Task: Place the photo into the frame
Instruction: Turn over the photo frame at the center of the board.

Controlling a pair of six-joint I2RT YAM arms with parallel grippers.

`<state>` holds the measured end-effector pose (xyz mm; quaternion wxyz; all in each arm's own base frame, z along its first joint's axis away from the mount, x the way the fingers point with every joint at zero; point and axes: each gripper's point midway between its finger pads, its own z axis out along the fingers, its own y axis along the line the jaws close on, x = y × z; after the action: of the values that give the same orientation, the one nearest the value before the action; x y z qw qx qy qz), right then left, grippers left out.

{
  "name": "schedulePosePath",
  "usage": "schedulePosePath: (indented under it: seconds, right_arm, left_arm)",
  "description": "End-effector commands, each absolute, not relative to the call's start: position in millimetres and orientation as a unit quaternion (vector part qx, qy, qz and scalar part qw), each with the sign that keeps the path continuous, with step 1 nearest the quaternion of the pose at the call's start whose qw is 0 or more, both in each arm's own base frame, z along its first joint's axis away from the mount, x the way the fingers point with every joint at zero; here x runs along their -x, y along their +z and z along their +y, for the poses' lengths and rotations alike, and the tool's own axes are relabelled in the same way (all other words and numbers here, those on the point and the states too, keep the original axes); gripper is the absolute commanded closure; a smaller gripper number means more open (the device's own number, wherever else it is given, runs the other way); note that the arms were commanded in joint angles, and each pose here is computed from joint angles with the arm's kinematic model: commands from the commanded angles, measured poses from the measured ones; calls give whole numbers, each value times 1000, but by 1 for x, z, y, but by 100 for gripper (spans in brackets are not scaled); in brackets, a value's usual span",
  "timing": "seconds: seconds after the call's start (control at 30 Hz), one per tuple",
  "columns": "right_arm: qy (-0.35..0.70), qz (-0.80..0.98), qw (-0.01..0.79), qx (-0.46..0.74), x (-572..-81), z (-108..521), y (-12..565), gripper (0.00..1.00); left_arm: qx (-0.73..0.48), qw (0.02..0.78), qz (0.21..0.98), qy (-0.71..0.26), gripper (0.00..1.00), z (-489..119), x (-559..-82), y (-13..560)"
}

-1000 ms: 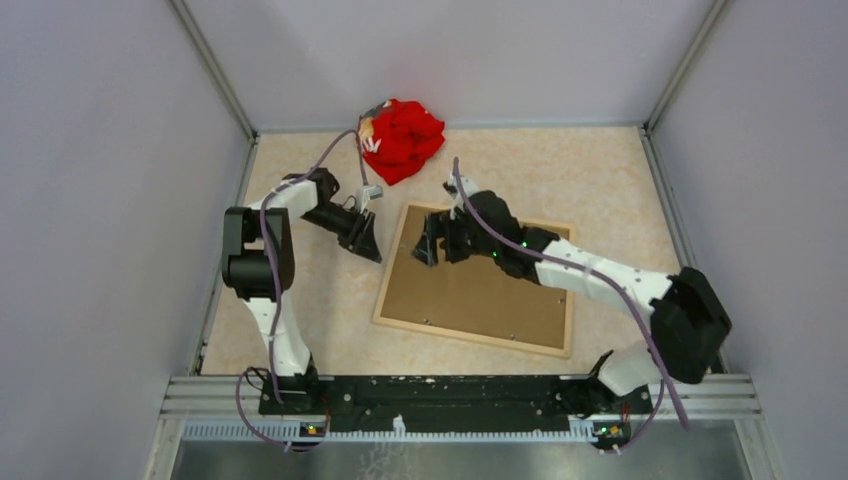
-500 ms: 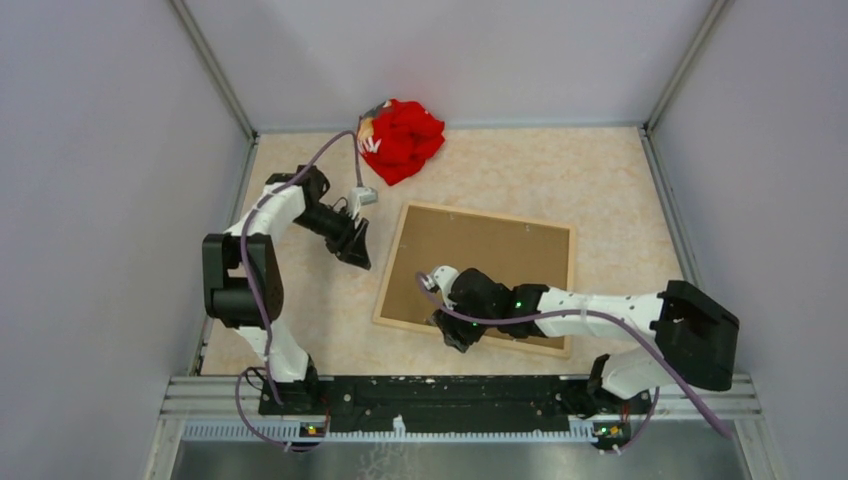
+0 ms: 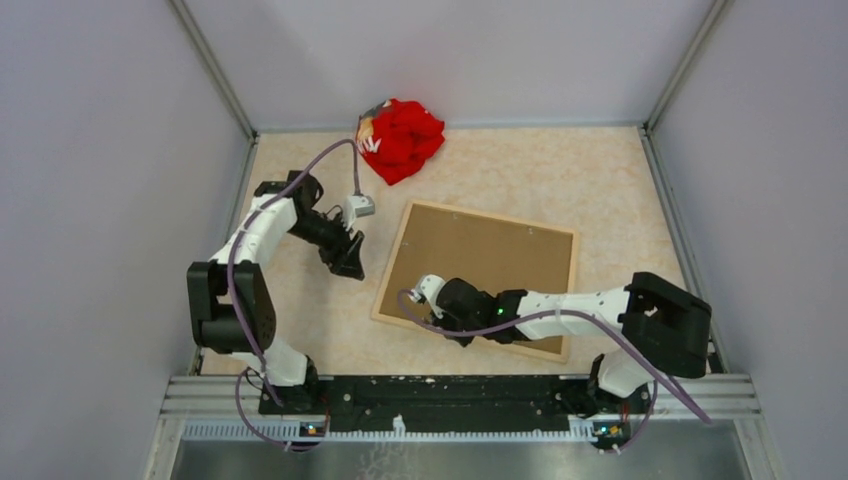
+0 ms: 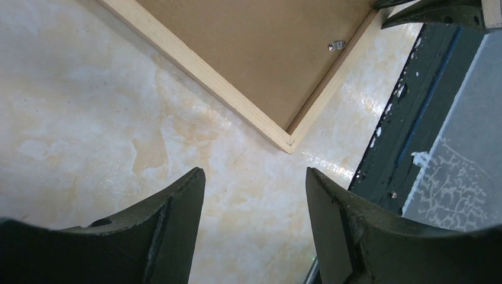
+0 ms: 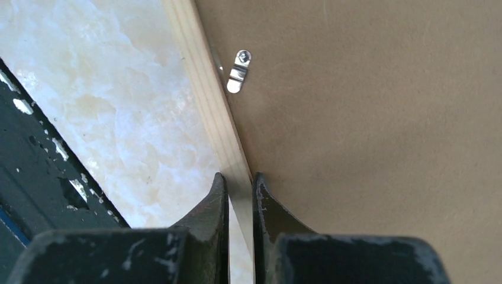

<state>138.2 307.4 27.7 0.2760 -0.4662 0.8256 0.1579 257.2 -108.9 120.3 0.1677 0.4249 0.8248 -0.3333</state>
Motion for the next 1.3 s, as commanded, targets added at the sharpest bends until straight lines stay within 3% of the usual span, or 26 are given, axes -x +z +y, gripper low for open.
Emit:
schedulePosePath:
  seconds: [0.0,0.2,0.4,0.53,0.73,0.8,0.9,1.17,1.2,1.27]
  right_arm:
    - [126,831,295,455,-151,311,35,100]
    - [182,805,346,446,-163,352,117,100]
    - [250,785,348,448,-166,385,176,100]
    - [278,783,334,445,-167,395,194,100]
    - [306,776,332,440,-169,402,222,100]
    - [310,775,330,442,-169,404,229,100]
    - [308,775,329,443,-170,405,234,100]
    - [309,774,338,438,-177,408,254,100]
    - [305,774,340,439,-178,406,256,95]
    - [284,774,350,444,-183,399,261,72]
  left_arm:
    - [-467,217,803,-300,30,-105,-250,128]
    - [-609,354,680,-203,29,-105,-240,151]
    - [-728,504,465,-23,13,-114,-232,185]
    - [-773,511,374,31,11,-119,-218,181]
    - [-782,537,305,89,15,-123,-224,190]
    - [-783,545,281,104,21,-126,-228,195]
    - [-785,549,266,108,39,-130,-233,203]
    - [-802,512,294,91,74,-128,-243,199]
    - [-799,515,298,85,78,-130,-243,202]
    - [-788,524,314,71,83,-132,-244,210]
